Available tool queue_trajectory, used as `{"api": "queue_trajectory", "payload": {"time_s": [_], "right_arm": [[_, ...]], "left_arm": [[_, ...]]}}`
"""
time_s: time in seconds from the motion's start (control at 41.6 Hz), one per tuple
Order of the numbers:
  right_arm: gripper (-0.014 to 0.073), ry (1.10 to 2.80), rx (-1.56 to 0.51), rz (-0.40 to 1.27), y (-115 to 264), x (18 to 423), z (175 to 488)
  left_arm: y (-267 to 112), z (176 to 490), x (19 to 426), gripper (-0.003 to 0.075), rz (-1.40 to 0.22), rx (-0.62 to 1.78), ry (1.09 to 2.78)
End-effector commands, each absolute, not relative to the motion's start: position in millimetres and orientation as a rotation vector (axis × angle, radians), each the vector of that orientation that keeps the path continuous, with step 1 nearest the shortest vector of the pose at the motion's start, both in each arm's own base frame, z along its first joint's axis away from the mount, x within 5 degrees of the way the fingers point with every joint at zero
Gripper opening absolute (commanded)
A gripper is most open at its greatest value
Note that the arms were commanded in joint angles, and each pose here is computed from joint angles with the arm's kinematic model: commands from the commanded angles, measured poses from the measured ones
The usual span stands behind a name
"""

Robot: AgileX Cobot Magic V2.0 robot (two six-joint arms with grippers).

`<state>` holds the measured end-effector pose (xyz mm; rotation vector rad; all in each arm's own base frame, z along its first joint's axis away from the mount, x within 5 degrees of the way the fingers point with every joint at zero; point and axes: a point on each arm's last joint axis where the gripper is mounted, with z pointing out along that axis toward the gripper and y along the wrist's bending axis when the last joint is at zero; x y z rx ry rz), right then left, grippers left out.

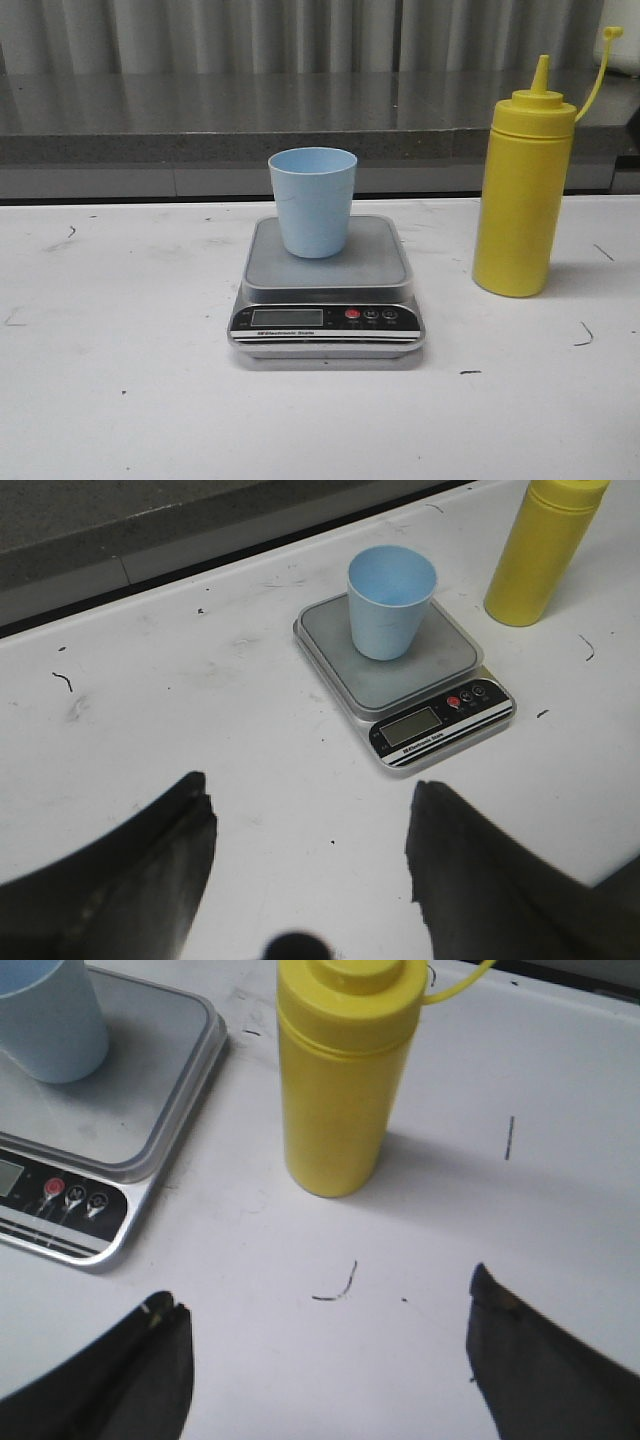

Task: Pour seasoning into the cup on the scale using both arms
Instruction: 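Reach the right gripper to the yellow squeeze bottle and grasp it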

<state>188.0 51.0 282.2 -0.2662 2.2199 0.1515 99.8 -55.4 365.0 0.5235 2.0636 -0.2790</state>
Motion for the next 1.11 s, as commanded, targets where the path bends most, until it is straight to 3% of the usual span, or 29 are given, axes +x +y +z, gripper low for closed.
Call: {"api": "queue_trajectory", "payload": {"time_s": [0.0, 0.361, 0.553, 1.082], "right_arm": [[0.0582, 2.088, -0.255, 0.178, 56.8, 204.9, 282.1], [0.0582, 1.871, -0.229, 0.208, 64.4, 232.0, 205.7], [0.0582, 1.800, -0.150, 0.207, 65.8, 252.6, 181.9], [0.0582, 1.674, -0.066, 0.166, 60.6, 289.5, 164.3]], "left_arm": [[-57.2, 378.7, 100.9, 0.0418, -0.318, 0.496, 1.973], [-57.2, 378.7, 100.9, 0.0418, -0.318, 0.496, 1.973], [-57.2, 378.7, 100.9, 0.0418, -0.318, 0.496, 1.973], [-57.2, 378.7, 100.9, 0.0418, -0.318, 0.496, 1.973]]}}
